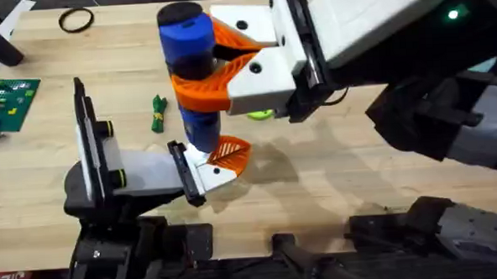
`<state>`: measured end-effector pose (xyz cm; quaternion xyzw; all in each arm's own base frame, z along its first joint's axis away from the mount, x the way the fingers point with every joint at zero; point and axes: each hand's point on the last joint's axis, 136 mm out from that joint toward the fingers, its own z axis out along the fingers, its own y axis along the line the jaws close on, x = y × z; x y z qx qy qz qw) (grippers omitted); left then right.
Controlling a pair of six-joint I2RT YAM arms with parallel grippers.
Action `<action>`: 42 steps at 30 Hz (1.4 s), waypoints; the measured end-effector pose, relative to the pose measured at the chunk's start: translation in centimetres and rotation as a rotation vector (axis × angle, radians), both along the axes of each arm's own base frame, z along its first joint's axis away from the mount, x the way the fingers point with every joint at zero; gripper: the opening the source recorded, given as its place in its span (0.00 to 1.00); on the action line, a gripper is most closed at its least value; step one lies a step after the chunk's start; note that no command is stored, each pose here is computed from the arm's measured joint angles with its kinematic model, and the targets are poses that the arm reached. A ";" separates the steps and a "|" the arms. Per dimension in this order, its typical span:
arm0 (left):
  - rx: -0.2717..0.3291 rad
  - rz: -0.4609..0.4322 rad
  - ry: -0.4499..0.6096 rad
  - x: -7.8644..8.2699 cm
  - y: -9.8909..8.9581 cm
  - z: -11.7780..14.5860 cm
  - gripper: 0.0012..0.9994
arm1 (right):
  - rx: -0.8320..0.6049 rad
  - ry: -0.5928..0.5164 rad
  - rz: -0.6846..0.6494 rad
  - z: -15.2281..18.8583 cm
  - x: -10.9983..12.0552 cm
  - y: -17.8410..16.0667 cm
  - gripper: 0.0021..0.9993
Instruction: Pick up the gripper from the table and insert it into the empty holder that is missing its gripper. Then pick up a screw, insert it into the mounting hole, and use the screwdriver to tighten it. Finally, clean up the table by picking up the vegetable and placing it into the bucket.
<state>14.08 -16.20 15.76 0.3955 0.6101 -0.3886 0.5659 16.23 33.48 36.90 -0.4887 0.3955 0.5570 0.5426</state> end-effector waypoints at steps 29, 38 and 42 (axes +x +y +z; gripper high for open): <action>0.000 0.000 0.000 0.0 0.0 0.0 0.01 | -0.027 -0.003 -0.009 -0.7 0.3 0.2 0.05; 0.000 0.000 0.001 0.0 0.0 0.0 0.01 | -0.032 0.000 -0.009 -0.8 0.3 0.2 0.05; -0.001 0.000 0.003 0.0 0.0 0.0 0.01 | -0.039 0.007 -0.009 -0.8 0.3 0.3 0.05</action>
